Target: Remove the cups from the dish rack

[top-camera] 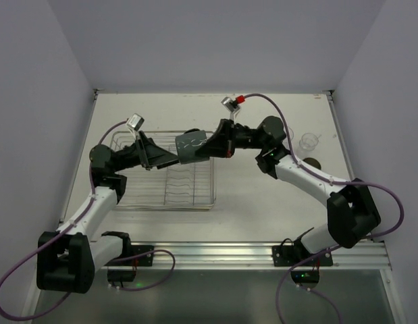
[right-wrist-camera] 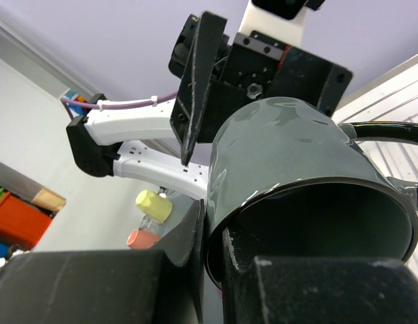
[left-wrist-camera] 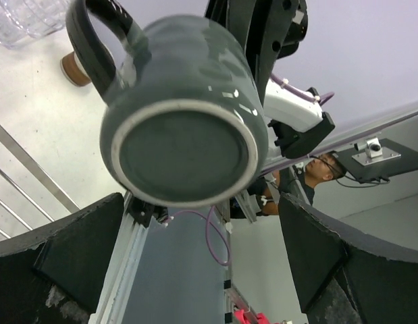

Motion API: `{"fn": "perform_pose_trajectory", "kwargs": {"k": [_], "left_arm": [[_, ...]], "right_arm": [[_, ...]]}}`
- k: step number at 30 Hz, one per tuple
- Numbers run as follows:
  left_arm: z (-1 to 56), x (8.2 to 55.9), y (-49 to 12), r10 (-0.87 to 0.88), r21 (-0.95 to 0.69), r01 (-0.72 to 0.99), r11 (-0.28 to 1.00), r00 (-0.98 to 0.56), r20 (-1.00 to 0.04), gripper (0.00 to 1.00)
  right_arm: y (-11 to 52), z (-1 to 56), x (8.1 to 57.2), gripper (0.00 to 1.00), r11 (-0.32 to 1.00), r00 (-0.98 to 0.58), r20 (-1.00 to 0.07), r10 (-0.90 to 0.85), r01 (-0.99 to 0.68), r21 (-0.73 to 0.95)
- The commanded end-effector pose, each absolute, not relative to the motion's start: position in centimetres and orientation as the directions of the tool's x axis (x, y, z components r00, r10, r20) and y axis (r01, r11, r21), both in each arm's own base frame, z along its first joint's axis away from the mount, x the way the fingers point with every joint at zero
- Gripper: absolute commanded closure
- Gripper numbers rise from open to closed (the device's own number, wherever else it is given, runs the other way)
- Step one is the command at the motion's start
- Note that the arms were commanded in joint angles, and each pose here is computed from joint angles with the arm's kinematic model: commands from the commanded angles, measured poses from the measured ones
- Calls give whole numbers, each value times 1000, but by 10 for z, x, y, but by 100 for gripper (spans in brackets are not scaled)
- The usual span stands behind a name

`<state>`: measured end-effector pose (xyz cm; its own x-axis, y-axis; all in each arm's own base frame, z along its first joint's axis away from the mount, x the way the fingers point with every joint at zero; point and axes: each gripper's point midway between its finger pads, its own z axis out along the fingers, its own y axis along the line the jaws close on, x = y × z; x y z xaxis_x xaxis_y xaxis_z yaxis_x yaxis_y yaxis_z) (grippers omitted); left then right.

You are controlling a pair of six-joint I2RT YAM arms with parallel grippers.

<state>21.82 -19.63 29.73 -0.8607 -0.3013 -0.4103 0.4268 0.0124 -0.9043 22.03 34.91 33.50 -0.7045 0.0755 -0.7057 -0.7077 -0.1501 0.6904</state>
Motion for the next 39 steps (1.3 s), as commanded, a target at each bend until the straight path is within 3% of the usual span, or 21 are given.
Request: {"fn": "perform_pose_trajectory", "kwargs": {"k": [1,9,11,13,14,16,17,19,23,27,34,39], "left_arm": [[310,204,-197,-237,-830,557,9,-806,-543,0],[296,213,-197,-240,-841,535,73,-809,-536,0],[290,217,-196,-246,-869,482,110,-834,-494,0],[294,229,-195,-255,-820,541,188,-779,-572,0],[286,230,-194,-251,-842,495,214,-805,-537,0],[288,241,-190,-272,-809,518,278,-765,-584,0],[284,242,-189,-276,-820,489,299,-778,-565,0],[276,253,-184,-300,-810,458,367,-766,-569,0],[261,270,-173,-326,-776,399,488,-742,-586,0],[247,278,-163,-338,-752,340,565,-736,-586,0],[231,284,-151,-336,-716,260,648,-746,-575,0],[228,288,-146,-329,-695,234,680,-749,-574,0]], "right_arm": [[333,374,221,100,-161,-600,-778,187,-800,579],[313,371,234,100,-67,-611,-767,196,-789,611],[310,362,244,100,46,-604,-775,186,-782,621],[304,366,242,100,106,-556,-812,177,-810,577],[299,359,249,100,194,-585,-792,174,-768,610],[289,361,248,100,274,-548,-820,168,-773,573],[278,350,259,100,394,-575,-799,174,-703,592],[263,341,267,100,513,-573,-802,167,-644,567],[203,293,286,100,820,-627,-756,189,-323,472],[147,255,291,100,959,-649,-743,167,-70,276],[105,204,280,100,989,-721,-678,145,119,85],[97,179,277,100,987,-763,-632,131,159,13]]}}
